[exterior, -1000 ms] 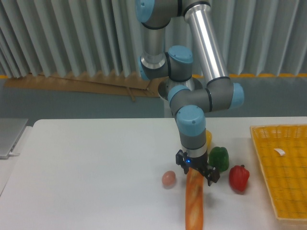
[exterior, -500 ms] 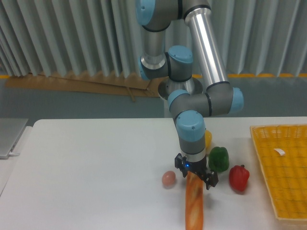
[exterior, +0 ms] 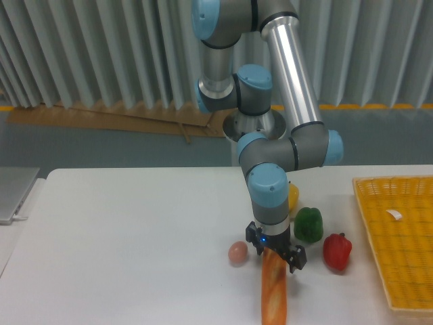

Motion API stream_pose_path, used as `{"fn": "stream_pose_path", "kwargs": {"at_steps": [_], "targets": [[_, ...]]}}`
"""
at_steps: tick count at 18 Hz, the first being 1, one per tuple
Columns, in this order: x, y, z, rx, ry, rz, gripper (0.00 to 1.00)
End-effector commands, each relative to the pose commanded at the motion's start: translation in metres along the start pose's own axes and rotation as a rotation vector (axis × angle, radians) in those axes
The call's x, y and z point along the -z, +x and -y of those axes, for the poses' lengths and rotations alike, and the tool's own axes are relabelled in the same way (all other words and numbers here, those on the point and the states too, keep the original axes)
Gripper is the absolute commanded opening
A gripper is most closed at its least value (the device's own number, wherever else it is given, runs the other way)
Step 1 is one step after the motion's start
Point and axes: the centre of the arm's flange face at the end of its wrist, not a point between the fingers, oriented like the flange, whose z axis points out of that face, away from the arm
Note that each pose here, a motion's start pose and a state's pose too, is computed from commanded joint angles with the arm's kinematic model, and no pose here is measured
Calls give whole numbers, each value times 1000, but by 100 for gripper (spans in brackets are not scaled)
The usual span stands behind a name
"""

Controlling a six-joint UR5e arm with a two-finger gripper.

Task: Place the bread in the basket
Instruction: 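Close the gripper on the baguette's end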

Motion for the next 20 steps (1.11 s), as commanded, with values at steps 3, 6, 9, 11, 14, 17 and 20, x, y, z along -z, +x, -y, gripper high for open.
{"fn": "stream_pose_path", "kwargs": {"at_steps": [3, 6, 9, 11, 14, 17, 20], "targets": [[-2, -1, 1, -3, -1, -1, 86], [-2, 0, 2, -8, -2, -2, 69], [-2, 1, 2, -11, -2, -2, 66], [-2, 1, 2, -13, -2, -2, 55], [-1, 0, 2, -12, 0, 0, 52], [3, 1, 3, -12, 22, -14, 51], [7, 2, 4, -16, 41, -21, 51]]}}
